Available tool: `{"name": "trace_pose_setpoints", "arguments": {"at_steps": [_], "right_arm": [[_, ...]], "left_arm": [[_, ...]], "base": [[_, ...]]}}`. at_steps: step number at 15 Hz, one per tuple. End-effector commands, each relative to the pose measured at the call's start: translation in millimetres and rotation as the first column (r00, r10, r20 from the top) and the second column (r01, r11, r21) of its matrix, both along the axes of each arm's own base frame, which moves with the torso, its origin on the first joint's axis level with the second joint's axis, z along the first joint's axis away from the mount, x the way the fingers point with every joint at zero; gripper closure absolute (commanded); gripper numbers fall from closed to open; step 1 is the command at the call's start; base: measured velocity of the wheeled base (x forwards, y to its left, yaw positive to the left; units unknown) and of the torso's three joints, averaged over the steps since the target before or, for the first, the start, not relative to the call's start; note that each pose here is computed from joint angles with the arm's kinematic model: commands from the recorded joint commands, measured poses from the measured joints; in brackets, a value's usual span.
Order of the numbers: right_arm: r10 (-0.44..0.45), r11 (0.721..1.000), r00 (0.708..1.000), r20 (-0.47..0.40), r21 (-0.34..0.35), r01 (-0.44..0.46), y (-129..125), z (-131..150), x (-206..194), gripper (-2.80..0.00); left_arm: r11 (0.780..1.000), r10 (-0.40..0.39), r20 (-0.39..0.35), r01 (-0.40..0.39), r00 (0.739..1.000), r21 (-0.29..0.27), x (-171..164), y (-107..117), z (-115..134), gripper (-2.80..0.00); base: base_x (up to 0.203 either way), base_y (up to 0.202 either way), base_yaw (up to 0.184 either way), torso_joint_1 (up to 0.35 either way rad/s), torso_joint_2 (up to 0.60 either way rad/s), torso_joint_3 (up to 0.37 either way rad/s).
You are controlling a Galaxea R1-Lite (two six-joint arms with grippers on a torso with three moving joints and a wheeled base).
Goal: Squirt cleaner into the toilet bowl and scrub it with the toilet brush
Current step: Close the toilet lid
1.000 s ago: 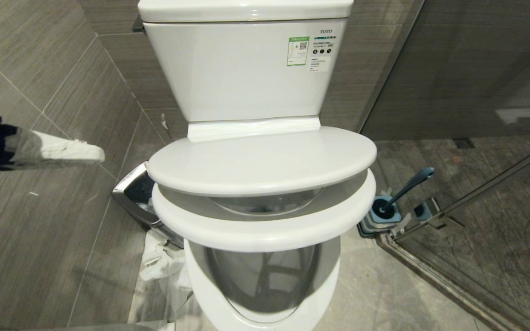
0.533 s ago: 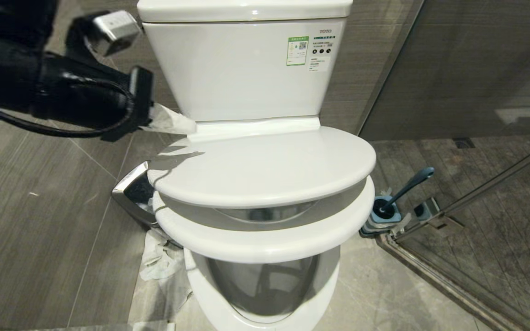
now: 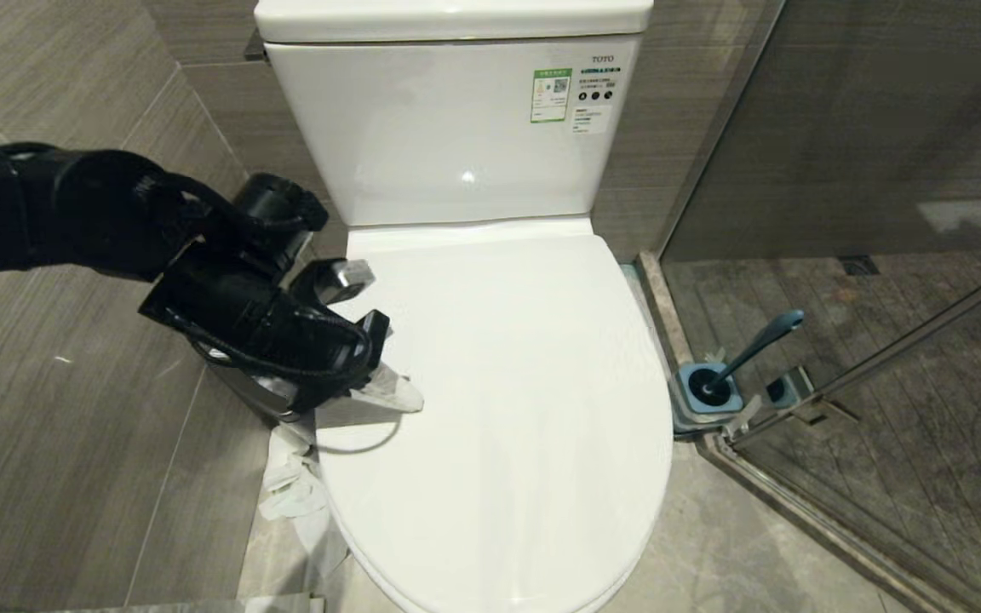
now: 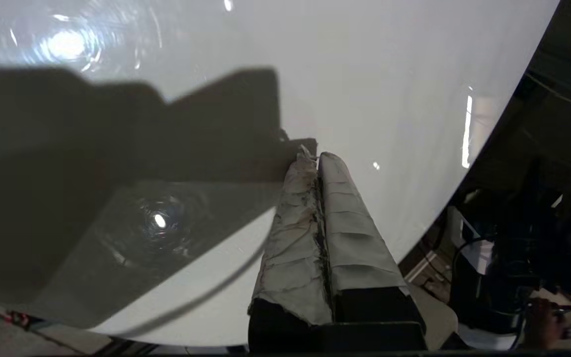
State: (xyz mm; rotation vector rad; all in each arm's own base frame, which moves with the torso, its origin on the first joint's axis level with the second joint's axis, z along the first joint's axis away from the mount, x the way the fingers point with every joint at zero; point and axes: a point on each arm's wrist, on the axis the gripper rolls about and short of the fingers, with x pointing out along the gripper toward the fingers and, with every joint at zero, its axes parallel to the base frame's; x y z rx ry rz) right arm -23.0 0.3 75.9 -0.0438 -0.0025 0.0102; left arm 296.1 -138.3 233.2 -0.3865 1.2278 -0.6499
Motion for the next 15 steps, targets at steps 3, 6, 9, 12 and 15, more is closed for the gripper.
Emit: {"name": "trace_pose_setpoints", "arguments": {"at_steps": [3,6,9,12,15], "right_arm": [[0.000,1.000,1.000,-0.001,-0.001,0.000,0,0,0,0.00],[0.001,1.000,1.000,-0.001,-0.001,-0.001,0,0,0,0.00],[0.001,1.000,1.000,-0.001,-0.001,-0.001,0,0,0,0.00],[0.001,1.000,1.000,-0.001,-0.001,-0.001,0,0,0,0.00],[0.001,1.000,1.000,-0.001,-0.001,-0.001,0,0,0,0.00]], "left_arm": [[1.000,0.022,-0.106,-0.024,0.994,-0.010,29,-12,-47,0.00],[0.999,0.039,-0.141,-0.039,0.989,0.001,37,-9,-70,0.00],[0.998,0.062,-0.152,-0.062,0.987,0.006,39,-1,-74,0.00],[0.995,0.059,0.039,-0.056,0.998,-0.077,27,5,-11,0.00],[0.984,0.064,0.298,-0.010,0.952,-0.178,-19,15,75,0.00]], "base": [[0.000,0.000,0.000,0.000,0.00,0.000],[0.000,0.000,0.000,0.000,0.00,0.000],[0.000,0.000,0.000,0.000,0.00,0.000],[0.000,0.000,0.000,0.000,0.00,0.000],[0.000,0.000,0.000,0.000,0.00,0.000]]}}
